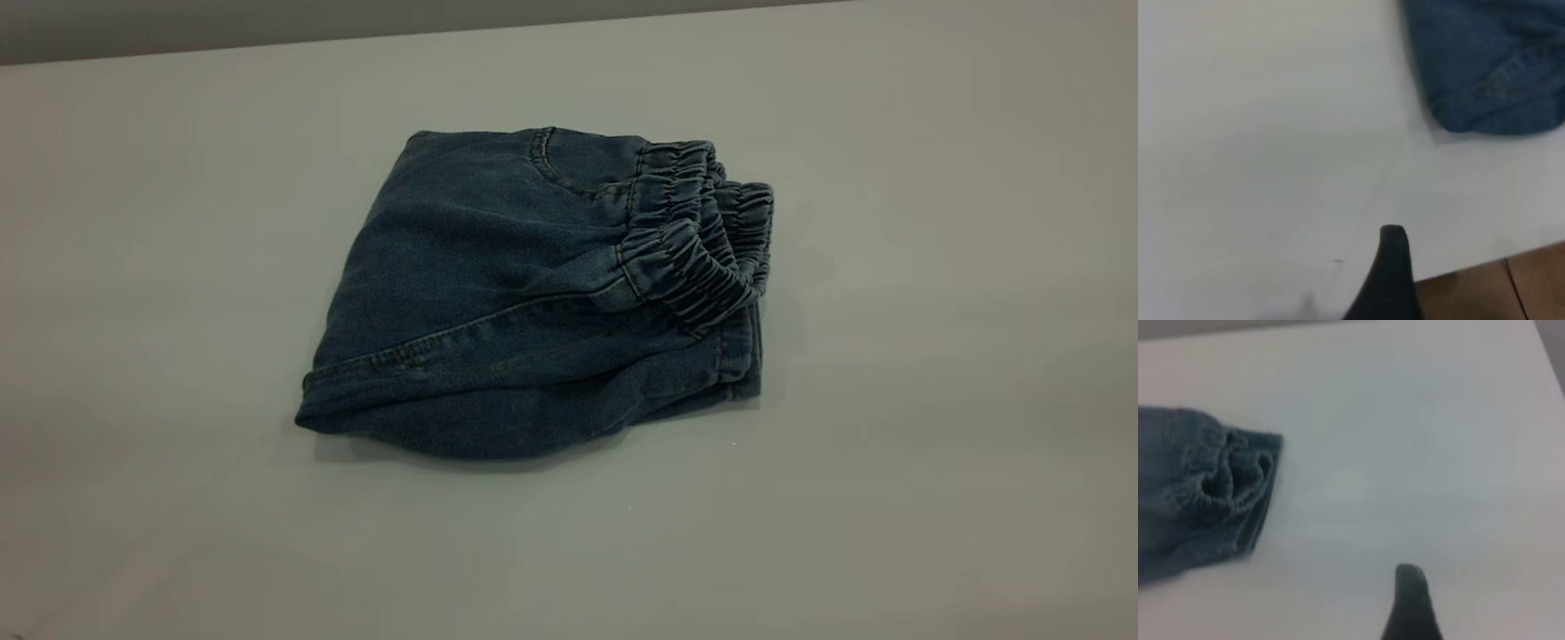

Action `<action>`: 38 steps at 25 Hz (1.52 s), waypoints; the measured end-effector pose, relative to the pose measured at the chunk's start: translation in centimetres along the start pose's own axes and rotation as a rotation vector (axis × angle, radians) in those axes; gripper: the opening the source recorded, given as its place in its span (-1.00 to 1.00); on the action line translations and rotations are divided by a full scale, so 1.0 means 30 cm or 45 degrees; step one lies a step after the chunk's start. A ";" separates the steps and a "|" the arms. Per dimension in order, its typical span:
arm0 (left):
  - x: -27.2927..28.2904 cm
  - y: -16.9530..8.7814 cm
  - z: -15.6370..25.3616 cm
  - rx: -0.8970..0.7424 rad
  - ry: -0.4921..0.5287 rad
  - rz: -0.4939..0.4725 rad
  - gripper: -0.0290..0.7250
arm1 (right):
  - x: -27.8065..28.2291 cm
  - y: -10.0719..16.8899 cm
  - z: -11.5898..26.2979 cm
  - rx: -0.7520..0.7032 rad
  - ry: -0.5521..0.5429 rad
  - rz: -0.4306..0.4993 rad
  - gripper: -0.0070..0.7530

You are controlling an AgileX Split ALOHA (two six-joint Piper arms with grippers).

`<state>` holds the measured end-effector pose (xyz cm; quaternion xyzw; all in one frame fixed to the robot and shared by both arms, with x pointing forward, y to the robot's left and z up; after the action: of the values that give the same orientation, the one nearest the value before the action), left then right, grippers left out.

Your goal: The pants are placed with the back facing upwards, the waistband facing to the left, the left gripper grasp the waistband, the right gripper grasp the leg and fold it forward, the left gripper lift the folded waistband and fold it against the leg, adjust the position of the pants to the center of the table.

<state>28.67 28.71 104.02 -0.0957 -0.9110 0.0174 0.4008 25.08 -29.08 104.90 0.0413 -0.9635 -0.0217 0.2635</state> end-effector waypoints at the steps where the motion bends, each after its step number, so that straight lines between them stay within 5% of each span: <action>1: 0.000 0.004 -0.001 0.026 -0.004 -0.024 0.62 | 0.011 0.001 0.006 0.002 -0.032 -0.002 0.18; 9: 0.019 0.033 0.007 0.197 -0.075 -0.185 0.62 | 0.029 0.002 0.015 0.005 -0.078 -0.004 0.18; 22: 0.128 0.011 0.095 0.170 -0.433 -0.177 0.62 | 0.028 0.002 0.014 0.005 -0.078 -0.005 0.18; 38: 0.129 0.011 0.097 0.167 -0.440 -0.176 0.62 | 0.028 0.002 0.014 0.005 -0.079 -0.005 0.18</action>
<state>24.02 29.88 104.83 -0.0024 -0.9675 0.0653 0.2441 24.14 -29.08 104.97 0.0430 -0.9712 -0.0217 0.2335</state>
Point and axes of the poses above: a point on each arm's last joint axis where the gripper is mounted, x pointing back along that axis away from the gripper, y along the wrist's bending axis when the last joint is at zero, z = x × y, the point moved 1 cm from there along -x, pointing out along that axis toward the gripper, and after that the axes turned 2 degrees about x, right-handed, at the moved point
